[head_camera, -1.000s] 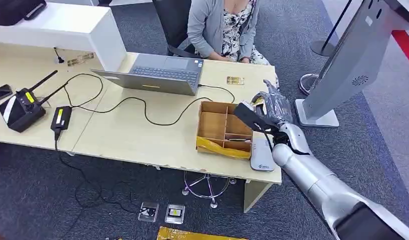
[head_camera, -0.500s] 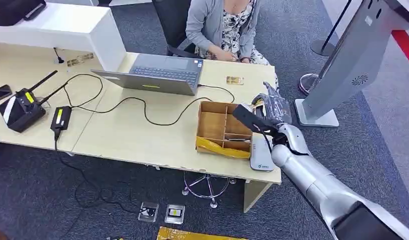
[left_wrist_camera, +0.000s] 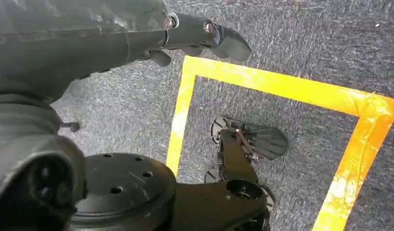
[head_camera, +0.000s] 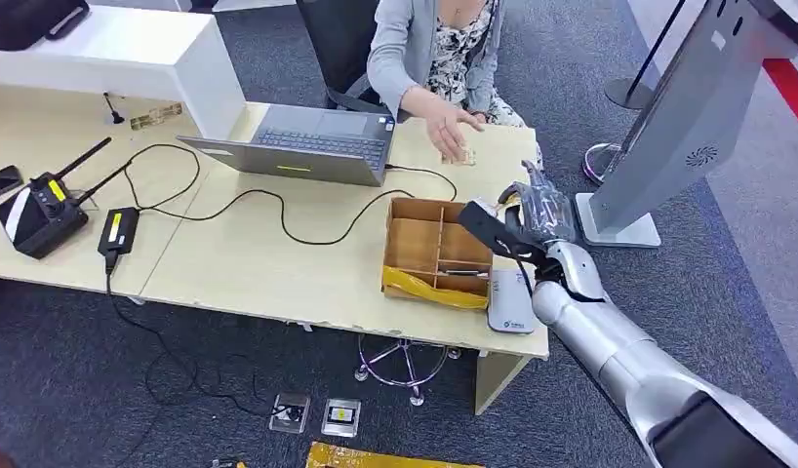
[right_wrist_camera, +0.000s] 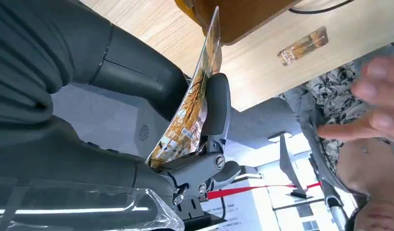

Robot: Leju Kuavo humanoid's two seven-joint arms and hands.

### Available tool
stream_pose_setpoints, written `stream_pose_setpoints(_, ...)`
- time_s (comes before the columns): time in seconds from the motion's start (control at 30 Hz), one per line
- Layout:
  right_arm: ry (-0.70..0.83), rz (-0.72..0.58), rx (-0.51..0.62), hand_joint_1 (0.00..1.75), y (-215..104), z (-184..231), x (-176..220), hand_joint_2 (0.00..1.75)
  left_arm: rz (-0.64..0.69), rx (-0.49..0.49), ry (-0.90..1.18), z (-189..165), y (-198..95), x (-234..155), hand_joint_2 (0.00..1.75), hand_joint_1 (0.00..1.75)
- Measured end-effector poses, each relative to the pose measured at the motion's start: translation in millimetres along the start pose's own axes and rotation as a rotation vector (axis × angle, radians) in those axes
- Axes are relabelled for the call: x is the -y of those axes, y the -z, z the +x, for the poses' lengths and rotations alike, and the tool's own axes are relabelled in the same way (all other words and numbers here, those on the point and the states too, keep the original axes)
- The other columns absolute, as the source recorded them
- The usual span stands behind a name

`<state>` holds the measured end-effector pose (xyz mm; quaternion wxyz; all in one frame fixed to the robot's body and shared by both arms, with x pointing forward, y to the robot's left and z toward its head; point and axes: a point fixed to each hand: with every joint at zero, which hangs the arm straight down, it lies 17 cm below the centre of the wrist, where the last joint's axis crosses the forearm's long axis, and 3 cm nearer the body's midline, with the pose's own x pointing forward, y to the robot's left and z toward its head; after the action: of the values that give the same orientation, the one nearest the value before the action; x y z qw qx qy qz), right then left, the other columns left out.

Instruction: Pass the card to the sensor for recognition and then transmit it.

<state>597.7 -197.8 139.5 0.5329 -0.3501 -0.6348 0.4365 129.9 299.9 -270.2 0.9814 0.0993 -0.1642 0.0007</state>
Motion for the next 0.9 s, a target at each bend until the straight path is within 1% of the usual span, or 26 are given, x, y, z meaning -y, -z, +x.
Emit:
stream_pose_setpoints(0.37, -0.002, -0.001, -0.001, 1.75, 0.0, -0.4, 0.3, 1.75, -0.001, -0.001, 0.004, 0.3, 0.0, 0.3, 0.00, 0.00)
stream_pose_setpoints(0.63, -0.025, -0.003, -0.022, 1.75, 0.0, -4.2, 0.8, 1.75, -0.012, -0.005, 0.035, -2.0, -0.2, 1.0, 0.00, 0.00)
stream_pose_setpoints(0.67, -0.031, -0.003, -0.023, 0.31, 0.0, -4.1, 0.9, 1.75, -0.012, -0.005, 0.037, -2.3, -0.2, 1.1, 0.00, 0.00)
stream_pose_setpoints(0.7, -0.034, -0.003, -0.023, 0.00, 0.0, -3.6, 1.1, 1.75, -0.012, -0.007, 0.040, -2.7, -0.2, 0.9, 0.00, 0.00)
stream_pose_setpoints(0.73, -0.037, -0.004, -0.020, 0.00, 0.0, -2.1, 1.2, 0.00, -0.012, -0.010, 0.041, -3.3, -0.2, 0.9, 0.00, 0.00)
stream_pose_setpoints(0.9, -0.012, -0.010, 0.011, 0.00, -1.1, 6.6, 0.9, 0.00, -0.012, -0.013, 0.049, -4.0, -0.2, 0.9, 0.00, 0.00)
